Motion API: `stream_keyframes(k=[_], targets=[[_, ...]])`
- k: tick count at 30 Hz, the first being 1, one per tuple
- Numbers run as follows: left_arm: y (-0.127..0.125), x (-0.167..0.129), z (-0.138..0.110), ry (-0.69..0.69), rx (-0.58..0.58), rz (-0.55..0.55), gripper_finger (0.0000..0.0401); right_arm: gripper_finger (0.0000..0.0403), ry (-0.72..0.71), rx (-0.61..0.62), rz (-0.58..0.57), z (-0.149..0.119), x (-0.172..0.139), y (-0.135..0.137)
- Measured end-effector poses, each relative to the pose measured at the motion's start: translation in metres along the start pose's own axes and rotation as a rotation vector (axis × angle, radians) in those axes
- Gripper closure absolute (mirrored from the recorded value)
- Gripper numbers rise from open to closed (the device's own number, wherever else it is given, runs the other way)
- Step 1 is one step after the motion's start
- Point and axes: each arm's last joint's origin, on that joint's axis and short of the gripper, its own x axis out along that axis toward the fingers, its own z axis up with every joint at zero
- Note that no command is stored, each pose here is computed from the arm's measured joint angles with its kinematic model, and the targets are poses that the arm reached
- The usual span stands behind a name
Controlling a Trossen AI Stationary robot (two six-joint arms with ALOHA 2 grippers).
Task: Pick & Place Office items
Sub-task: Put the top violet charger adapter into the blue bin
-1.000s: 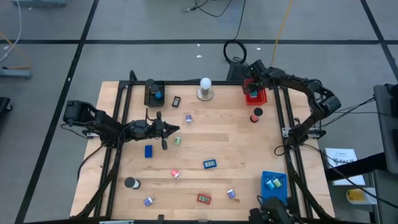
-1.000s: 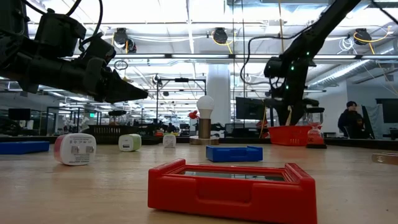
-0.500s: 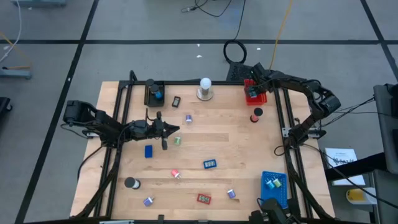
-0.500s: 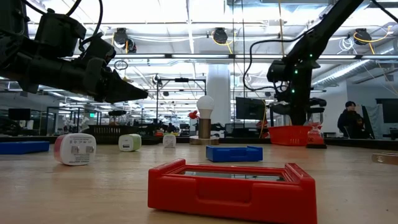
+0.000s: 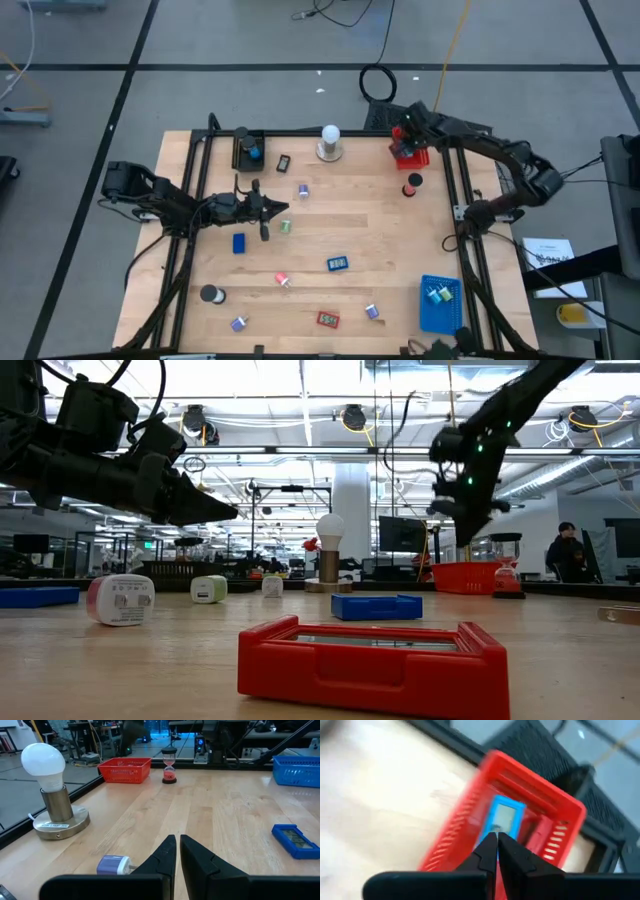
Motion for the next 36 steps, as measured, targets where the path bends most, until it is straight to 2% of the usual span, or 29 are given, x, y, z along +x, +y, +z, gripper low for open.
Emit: stream_keyframes(k=[4,9,14,20,23,26,29,32,36], targets=[[0.0,0.0,0.0,0.0,0.0,0.0,0.0368,0.0401,-0.176,-0.09,0.072,-0.008,-0.027,0.023],[0.0,0.0,0.0,0.0,0.0,0.0,0.0368,0.0399,-0.458,-0.167,0.2,-0.035,-0.045,0.051],[0.0,0.0,0.0,0.0,0.001,0.0,0.0368,0.0399,-0.715,-0.175,0.336,-0.069,-0.048,0.069],[0.0,0.0,0.0,0.0,0.007,0.0,0.0368,0.0399,-0.996,-0.127,0.482,-0.105,-0.049,0.075],[0.0,0.0,0.0,0.0,-0.003,0.0,0.0368,0.04,-1.018,-0.144,0.577,-0.115,-0.052,0.078],[-0.001,0.003,0.001,0.011,-0.04,-0.001,0.0368,0.0402,-0.97,-0.187,0.606,-0.122,-0.054,0.085],[-0.003,0.014,0.003,0.079,-0.075,0.0,0.0368,0.0402,-0.968,-0.241,0.63,-0.128,-0.058,0.094],[-0.007,0.03,0.007,0.197,-0.07,0.02,0.0368,0.0402,-0.981,-0.279,0.579,-0.137,-0.064,0.105],[-0.013,0.051,0.018,0.32,-0.077,0.203,0.0364,0.0402,-0.983,-0.326,0.492,-0.153,-0.07,0.119]])
